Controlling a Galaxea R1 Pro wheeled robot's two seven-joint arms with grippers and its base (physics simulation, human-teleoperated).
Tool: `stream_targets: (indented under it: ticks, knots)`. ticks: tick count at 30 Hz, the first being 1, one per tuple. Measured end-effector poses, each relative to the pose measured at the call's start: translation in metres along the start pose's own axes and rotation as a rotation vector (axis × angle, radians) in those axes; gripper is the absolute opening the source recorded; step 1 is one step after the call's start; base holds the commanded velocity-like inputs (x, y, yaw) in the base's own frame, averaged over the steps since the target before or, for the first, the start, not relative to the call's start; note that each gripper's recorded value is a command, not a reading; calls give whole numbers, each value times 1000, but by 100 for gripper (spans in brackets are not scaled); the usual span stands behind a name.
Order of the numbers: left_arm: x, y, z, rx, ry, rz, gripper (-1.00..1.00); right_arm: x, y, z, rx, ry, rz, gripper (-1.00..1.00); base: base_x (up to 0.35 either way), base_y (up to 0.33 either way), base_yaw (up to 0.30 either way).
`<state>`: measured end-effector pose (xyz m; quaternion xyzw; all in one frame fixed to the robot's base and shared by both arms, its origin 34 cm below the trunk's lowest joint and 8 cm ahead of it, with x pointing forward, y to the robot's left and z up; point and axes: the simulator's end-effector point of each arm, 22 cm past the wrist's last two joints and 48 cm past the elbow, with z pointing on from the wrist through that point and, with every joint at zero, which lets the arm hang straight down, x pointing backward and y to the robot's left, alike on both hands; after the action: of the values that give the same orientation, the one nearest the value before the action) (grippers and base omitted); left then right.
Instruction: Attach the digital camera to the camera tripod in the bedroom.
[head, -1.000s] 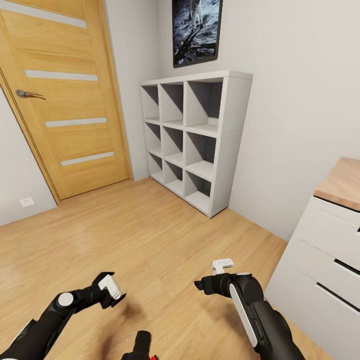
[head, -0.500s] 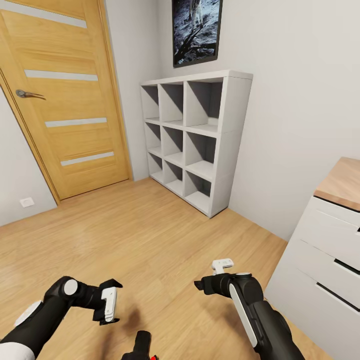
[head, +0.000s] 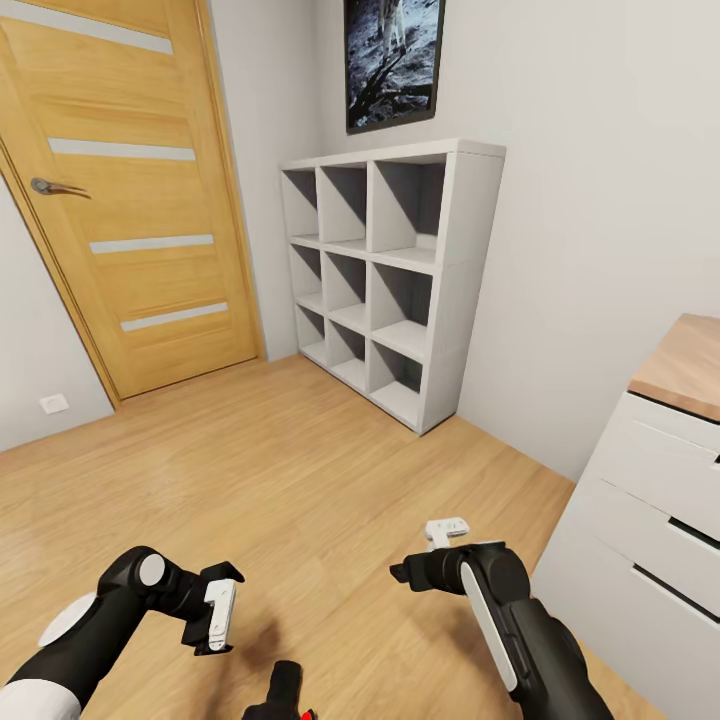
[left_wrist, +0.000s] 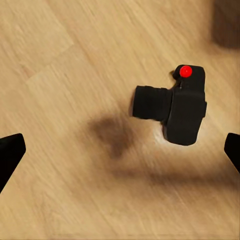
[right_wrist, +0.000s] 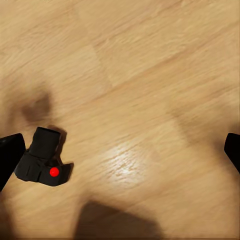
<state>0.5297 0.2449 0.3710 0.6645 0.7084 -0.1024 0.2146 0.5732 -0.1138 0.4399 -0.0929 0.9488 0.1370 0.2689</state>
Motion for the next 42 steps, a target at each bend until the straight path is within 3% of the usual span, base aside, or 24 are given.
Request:
stream_targets:
  ticks: [19,30,37,42]
  knots:
    - [9,-7,11,18,13,-39,100,5,1,9,-6,19,6,100,0,0,-28]
    - [18,-2,20,-16,29,-83,100,10,0,15,-7,35,11,100,0,0,-8]
    - [41,-20,41,11,58,-138,100,27,-4,28,-7,87,27,100,0,0,-1]
    - [49,-23,50,5,65,-145,100,26,-6,31,-7,94,31,100,0,0,0]
